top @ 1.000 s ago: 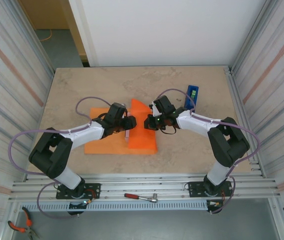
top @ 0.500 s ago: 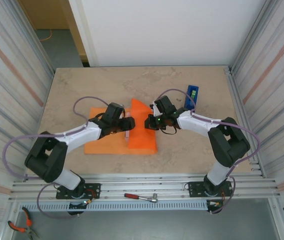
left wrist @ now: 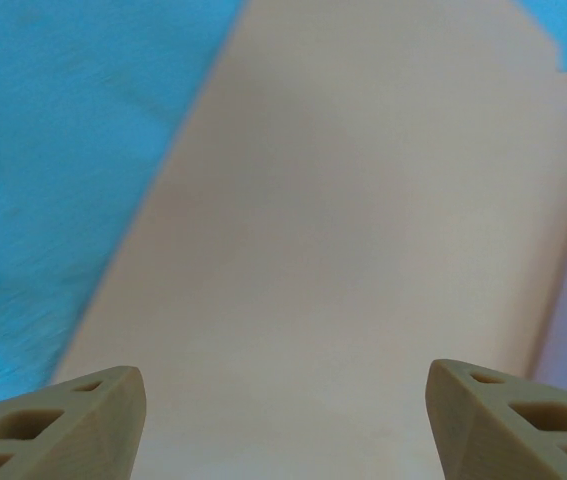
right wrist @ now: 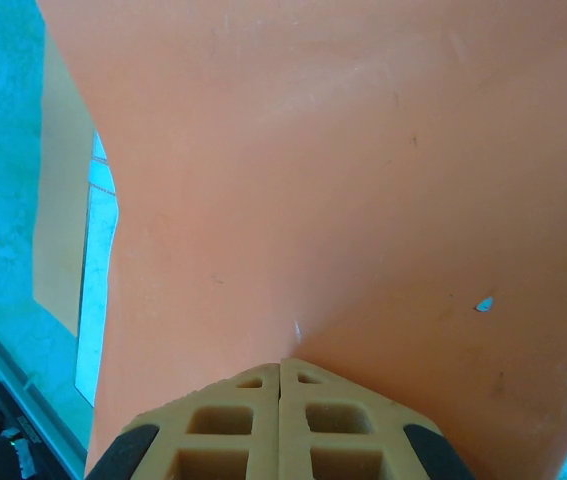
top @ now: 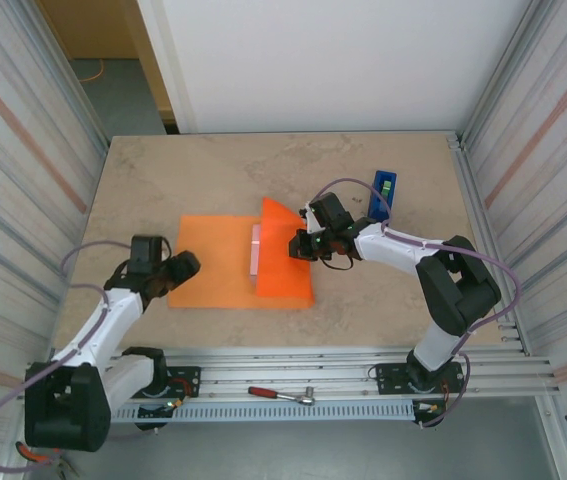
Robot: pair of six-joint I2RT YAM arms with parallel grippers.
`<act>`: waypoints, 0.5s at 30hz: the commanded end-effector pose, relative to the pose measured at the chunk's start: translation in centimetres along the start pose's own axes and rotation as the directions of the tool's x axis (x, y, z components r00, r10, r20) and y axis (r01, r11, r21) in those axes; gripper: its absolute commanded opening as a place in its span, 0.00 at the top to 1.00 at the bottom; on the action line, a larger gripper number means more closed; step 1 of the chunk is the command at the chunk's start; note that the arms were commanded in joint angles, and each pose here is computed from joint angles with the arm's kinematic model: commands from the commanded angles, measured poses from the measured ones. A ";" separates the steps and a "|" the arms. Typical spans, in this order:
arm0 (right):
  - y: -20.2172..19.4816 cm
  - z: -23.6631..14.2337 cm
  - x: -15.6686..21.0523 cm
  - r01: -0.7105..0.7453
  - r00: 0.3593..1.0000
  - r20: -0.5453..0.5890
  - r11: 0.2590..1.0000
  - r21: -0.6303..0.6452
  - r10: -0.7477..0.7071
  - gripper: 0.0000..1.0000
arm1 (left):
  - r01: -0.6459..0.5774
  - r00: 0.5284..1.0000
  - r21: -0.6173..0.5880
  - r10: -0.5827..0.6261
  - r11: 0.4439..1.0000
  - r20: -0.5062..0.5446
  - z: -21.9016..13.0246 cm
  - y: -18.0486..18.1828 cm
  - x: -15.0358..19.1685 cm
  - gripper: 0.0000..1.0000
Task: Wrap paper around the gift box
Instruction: Second fold the wrapping paper around the gift box.
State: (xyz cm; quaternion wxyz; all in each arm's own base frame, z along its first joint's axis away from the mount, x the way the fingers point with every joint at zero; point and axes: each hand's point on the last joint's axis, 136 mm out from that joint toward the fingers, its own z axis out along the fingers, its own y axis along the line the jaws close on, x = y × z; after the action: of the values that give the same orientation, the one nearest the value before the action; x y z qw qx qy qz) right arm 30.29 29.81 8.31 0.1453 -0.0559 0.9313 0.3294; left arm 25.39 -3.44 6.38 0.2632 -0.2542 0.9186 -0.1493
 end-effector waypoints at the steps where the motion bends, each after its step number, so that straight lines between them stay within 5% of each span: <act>1: -4.1 0.9 3.2 -0.030 0.995 -0.091 0.990 0.134 0.042 1.00 | 0.069 0.997 -0.027 -0.070 0.997 -0.021 -0.2 1.8 1.2 0.25; 15: -3.9 0.6 3.0 -0.027 0.995 -0.089 0.991 0.130 0.039 1.00 | 0.148 0.985 -0.066 -0.153 0.987 -0.084 2.0 2.9 2.7 0.19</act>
State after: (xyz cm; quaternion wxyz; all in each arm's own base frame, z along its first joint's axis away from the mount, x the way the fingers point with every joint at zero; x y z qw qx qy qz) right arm 30.29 29.82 8.31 0.1453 -0.0562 0.9312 0.3295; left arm 23.35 -2.40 2.98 0.2069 -0.3160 0.9156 -0.1376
